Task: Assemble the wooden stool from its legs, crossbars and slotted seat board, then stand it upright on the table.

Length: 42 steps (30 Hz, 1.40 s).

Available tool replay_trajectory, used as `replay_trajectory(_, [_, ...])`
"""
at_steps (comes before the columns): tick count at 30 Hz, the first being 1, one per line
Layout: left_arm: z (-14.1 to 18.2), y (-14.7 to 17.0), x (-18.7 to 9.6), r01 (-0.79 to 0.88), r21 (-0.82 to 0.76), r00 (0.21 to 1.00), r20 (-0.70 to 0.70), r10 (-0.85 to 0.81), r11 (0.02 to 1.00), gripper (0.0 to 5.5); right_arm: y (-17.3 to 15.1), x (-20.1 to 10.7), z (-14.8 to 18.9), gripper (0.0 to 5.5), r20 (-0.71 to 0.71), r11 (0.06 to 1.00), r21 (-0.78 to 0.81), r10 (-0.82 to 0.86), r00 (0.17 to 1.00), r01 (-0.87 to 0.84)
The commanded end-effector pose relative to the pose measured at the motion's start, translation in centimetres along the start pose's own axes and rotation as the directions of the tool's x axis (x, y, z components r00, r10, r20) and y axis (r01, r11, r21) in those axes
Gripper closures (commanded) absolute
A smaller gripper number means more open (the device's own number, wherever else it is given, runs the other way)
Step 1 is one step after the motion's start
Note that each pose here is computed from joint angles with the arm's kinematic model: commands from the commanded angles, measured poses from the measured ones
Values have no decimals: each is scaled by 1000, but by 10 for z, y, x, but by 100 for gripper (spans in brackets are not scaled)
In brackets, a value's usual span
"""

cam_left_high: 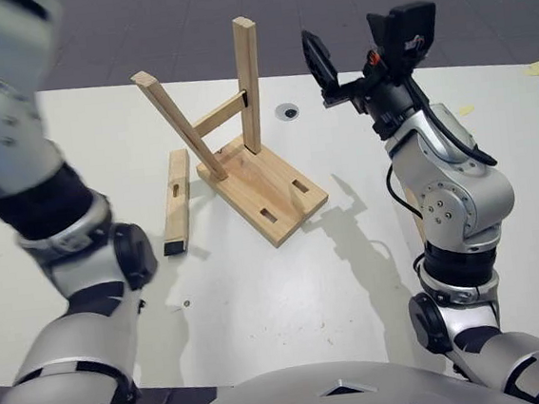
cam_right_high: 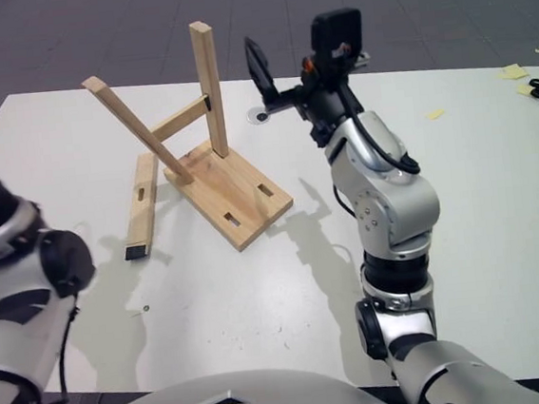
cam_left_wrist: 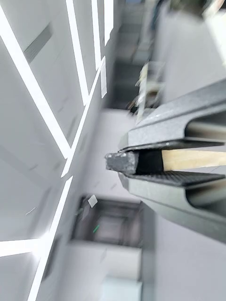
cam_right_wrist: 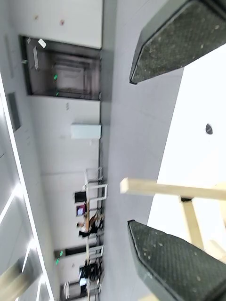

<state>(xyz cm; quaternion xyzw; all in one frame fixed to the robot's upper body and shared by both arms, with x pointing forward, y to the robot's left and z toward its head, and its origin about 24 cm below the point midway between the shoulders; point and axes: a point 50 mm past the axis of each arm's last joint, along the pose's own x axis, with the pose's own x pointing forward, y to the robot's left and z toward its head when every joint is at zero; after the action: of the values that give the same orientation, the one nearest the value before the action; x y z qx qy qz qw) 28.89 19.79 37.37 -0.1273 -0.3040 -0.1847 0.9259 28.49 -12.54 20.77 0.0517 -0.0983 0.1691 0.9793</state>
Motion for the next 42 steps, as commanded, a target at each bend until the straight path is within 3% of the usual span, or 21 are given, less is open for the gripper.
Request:
replay_trajectory(1, [-1, 53, -33, -239, 176, 959, -110, 260, 955, 507, -32, -24, -6, 10, -27, 988, -45, -152, 988, 151])
replay_trajectory(6, [-79, 76, -116, -350, 288, 725, -519, 453, 891, 507, -47, -44, -16, 10, -59, 961, -64, -272, 961, 268])
replay_trajectory(10, [-118, 66, -154, -416, 212, 600, -667, 442, 884, 507, -47, -44, -18, 10, -65, 958, -68, -282, 957, 278])
replay_trajectory(14, [-133, 46, -160, -449, 127, 597, -694, 403, 885, 507, -44, -41, -20, 10, -68, 962, -65, -269, 961, 264])
replay_trajectory(18, [-138, 35, -153, -443, 75, 643, -668, 375, 894, 507, -40, -41, -22, 10, -74, 965, -56, -260, 963, 256])
replay_trajectory(27, [-160, 40, -155, -372, 128, 703, -608, 369, 919, 507, -38, -38, -25, 10, -76, 969, -47, -246, 966, 242])
replay_trajectory(34, [-178, 51, -172, -368, 199, 690, -597, 410, 908, 507, -39, -37, -24, 10, -74, 970, -52, -242, 967, 239])
replay_trajectory(42, [-190, 59, -173, -375, 214, 706, -564, 427, 902, 507, -37, -36, -26, 10, -75, 971, -55, -236, 969, 233])
